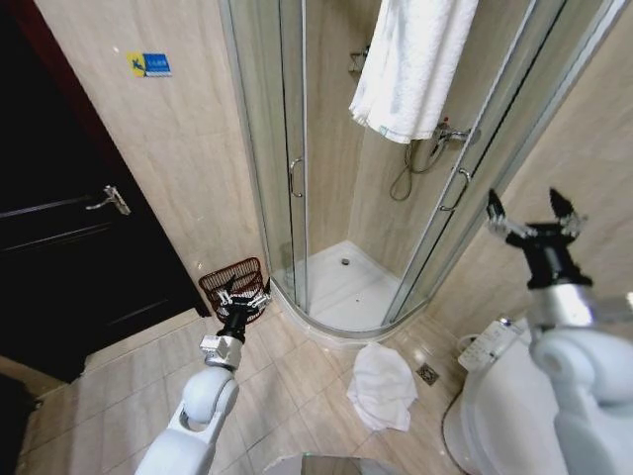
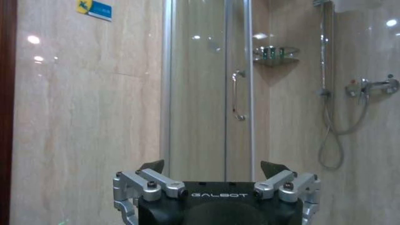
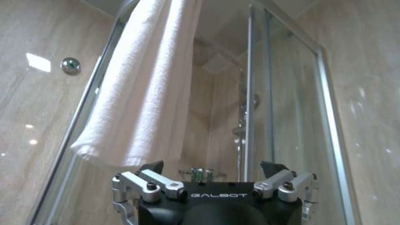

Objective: Discard the used towel into the hamper.

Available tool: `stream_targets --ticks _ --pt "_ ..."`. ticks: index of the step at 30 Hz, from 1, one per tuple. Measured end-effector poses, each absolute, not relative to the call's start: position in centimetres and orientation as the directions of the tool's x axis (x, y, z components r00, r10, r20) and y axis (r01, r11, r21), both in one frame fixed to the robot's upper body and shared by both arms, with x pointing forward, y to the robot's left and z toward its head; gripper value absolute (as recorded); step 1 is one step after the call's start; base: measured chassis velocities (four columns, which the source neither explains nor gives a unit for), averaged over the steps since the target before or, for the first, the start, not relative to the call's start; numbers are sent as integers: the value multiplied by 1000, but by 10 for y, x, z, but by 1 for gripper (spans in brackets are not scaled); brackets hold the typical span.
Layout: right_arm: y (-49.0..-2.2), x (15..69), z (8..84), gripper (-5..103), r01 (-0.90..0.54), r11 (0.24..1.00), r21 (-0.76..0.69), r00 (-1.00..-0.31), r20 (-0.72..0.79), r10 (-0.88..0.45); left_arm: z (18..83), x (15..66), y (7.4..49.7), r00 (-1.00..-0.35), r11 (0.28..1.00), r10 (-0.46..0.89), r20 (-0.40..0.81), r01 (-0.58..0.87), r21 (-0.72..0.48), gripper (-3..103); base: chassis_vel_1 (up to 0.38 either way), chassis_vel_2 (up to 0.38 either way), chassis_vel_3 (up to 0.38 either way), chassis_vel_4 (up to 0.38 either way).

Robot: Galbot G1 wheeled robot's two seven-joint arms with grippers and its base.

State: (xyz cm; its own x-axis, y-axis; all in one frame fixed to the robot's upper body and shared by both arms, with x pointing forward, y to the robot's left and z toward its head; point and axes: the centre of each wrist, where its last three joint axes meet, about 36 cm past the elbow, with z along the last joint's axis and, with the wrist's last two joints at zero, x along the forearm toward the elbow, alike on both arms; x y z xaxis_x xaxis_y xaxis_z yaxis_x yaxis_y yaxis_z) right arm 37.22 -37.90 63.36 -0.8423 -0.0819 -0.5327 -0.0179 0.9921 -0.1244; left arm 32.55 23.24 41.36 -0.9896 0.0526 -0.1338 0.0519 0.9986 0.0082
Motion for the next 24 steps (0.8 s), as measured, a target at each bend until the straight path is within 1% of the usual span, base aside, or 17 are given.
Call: stream_targets --ticks 1,6,10,11,14,17,19,20,22,24 --pt "-379 372 634 100 -18 992 -124 -842 -533 -82 414 326 232 -990 999 53 -134 52 8 100 0 0 0 0" --pt "-400 408 669 100 -50 987 -155 -839 -529 -125 414 329 227 -990 999 35 -138 35 6 100 0 0 0 0" --pt "-407 437 707 100 -71 981 -180 -817 -554 -160 413 328 224 -992 1000 25 -120 25 3 100 0 0 0 0" --pt "-407 437 707 100 -71 981 -180 -817 -554 -160 413 328 224 -992 1000 25 -120 25 3 100 0 0 0 0" --pt "-407 455 745 100 -92 974 -206 -797 -571 -195 410 327 225 -994 1000 23 -109 23 4 100 0 0 0 0" --pt "-404 463 764 100 -107 972 -210 -789 -577 -211 407 326 226 -995 1000 18 -102 17 7 100 0 0 0 0" --pt "-399 468 786 100 -114 969 -220 -765 -603 -227 405 325 227 -995 1000 11 -98 11 6 100 0 0 0 0" --pt "-399 468 786 100 -114 969 -220 -765 -603 -227 405 325 227 -995 1000 11 -98 11 6 100 0 0 0 0" --pt "-389 472 809 100 -132 964 -231 -735 -630 -252 404 322 229 -996 1000 2 -93 2 7 100 0 0 0 0" --pt "-385 473 817 100 -142 963 -231 -724 -639 -260 404 321 230 -996 1000 -2 -93 -3 8 100 0 0 0 0"
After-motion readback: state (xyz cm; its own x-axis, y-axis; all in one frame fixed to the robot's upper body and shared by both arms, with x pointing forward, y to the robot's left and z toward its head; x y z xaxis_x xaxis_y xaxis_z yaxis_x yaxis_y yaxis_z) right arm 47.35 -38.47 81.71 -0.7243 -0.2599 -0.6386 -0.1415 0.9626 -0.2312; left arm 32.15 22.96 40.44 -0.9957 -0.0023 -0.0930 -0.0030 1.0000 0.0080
